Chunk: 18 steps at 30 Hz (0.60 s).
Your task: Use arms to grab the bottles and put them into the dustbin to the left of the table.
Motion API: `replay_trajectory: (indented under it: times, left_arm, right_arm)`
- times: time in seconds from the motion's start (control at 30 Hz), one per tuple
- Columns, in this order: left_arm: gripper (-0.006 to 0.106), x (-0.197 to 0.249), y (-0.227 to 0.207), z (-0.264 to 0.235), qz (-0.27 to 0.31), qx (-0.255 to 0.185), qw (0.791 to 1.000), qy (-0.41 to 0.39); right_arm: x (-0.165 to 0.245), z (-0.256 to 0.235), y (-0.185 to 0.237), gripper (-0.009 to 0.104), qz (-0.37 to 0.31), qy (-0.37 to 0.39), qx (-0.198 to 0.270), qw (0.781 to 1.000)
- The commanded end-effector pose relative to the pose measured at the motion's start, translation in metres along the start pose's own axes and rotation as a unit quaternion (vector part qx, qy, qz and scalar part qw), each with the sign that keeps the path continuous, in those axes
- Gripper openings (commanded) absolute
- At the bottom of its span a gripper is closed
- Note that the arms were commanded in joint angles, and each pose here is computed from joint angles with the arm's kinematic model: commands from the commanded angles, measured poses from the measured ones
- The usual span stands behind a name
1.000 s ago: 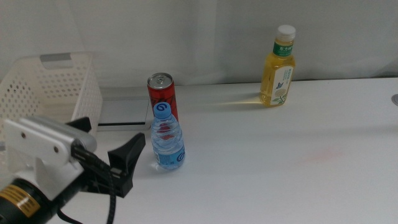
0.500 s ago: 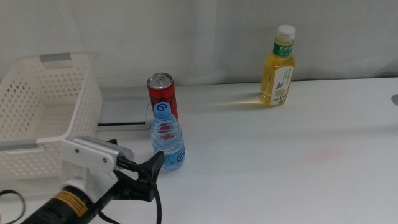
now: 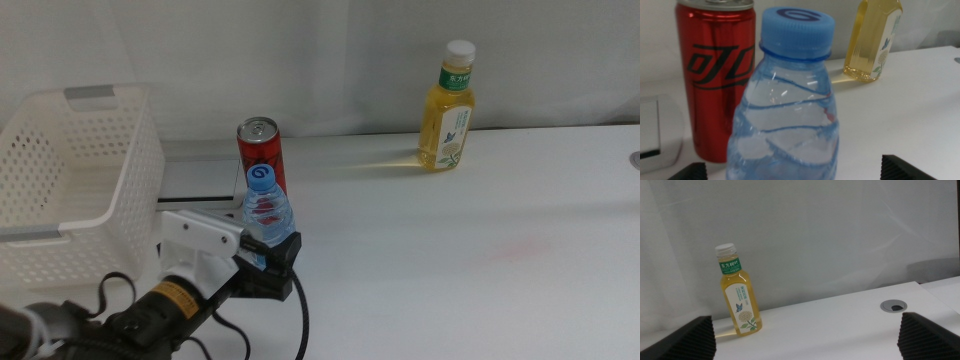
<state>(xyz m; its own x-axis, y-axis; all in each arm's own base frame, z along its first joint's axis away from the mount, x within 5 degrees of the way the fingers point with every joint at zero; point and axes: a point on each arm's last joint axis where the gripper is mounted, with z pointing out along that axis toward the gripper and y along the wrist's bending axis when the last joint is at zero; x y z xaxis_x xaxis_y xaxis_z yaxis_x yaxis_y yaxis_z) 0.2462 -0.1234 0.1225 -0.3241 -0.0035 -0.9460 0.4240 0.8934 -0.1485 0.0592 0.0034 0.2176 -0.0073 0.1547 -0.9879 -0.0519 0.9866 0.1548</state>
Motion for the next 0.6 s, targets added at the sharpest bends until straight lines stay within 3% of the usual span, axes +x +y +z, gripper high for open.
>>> replay_trajectory:
  times: [0.0, 0.43, 0.57]
  left_arm:
    - [0.091, -0.001, -0.002, 0.01, -0.009, 0.008, 1.0, -0.013]
    - [0.091, 0.004, 0.0, 0.04, -0.024, 0.005, 1.0, 0.002]
    - [0.083, 0.004, 0.0, 0.047, -0.03, -0.001, 0.999, 0.031]
  right_arm:
    - [0.001, 0.0, -0.001, 0.099, -0.001, -0.004, 0.002, 1.0]
    - [0.001, 0.0, -0.001, 0.099, -0.001, -0.005, 0.002, 1.0]
    - [0.001, 0.0, -0.001, 0.099, -0.001, -0.006, 0.002, 1.0]
